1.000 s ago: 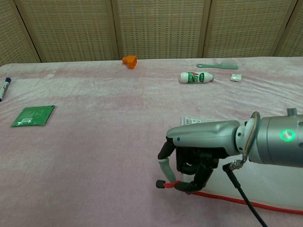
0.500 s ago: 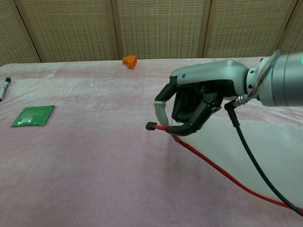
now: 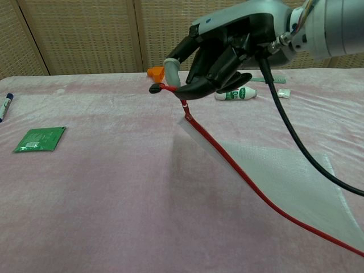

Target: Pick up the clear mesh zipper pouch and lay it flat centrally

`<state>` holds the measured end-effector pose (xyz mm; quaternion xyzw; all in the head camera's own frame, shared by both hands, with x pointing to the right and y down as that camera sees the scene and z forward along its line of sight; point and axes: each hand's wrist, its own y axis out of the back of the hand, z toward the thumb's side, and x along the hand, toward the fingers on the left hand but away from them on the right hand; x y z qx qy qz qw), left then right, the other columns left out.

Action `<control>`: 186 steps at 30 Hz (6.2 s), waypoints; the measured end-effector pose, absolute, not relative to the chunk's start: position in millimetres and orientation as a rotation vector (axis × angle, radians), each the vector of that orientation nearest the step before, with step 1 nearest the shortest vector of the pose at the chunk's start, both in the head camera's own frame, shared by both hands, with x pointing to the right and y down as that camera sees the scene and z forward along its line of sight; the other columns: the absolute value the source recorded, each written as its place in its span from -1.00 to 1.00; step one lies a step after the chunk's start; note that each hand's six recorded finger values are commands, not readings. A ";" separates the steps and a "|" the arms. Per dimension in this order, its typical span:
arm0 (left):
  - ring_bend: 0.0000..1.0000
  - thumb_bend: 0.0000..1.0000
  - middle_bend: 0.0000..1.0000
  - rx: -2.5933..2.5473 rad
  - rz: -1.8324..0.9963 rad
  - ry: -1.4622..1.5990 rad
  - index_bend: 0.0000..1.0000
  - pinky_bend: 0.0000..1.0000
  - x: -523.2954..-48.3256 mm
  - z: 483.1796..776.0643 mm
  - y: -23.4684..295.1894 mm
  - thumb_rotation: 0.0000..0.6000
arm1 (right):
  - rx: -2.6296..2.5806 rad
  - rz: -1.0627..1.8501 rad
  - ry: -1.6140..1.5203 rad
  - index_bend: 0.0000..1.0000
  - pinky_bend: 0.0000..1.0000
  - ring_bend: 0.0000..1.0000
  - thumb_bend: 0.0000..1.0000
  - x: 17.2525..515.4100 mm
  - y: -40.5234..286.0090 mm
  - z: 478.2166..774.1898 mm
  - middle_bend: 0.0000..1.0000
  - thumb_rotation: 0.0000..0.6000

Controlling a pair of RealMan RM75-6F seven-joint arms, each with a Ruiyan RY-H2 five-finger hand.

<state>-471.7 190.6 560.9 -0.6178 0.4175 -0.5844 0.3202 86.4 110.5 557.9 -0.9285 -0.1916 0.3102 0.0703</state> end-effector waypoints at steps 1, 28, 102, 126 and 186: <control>-1.00 -1.00 -1.00 -1.624 -1.535 1.100 -1.00 -1.00 -472.1 560.6 190.4 1.00 | -2.801 0.923 -0.582 0.81 1.00 0.90 1.00 84.1 108.4 554.6 1.00 1.00; 0.70 -1.00 0.95 -2.117 -0.926 0.942 -0.56 1.00 -335.8 612.4 135.1 1.00 | -2.818 0.917 -0.712 0.81 1.00 0.90 1.00 78.4 91.7 543.0 1.00 1.00; 0.71 0.41 0.97 -2.855 -0.517 1.079 0.53 1.00 -146.0 653.7 118.8 1.00 | -2.727 0.971 -0.814 0.81 1.00 0.90 1.00 87.4 72.3 548.3 1.00 1.00; 0.71 0.48 0.97 -2.877 -0.429 1.249 0.63 1.00 -146.6 635.1 104.1 1.00 | -2.683 0.947 -0.761 0.82 1.00 0.90 1.00 96.6 94.9 558.5 1.00 1.00; 0.71 0.54 0.97 -2.848 -0.233 1.319 0.66 1.00 -161.3 588.0 86.6 1.00 | -2.566 1.136 -0.814 0.83 1.00 0.90 1.00 127.3 86.6 595.9 1.00 1.00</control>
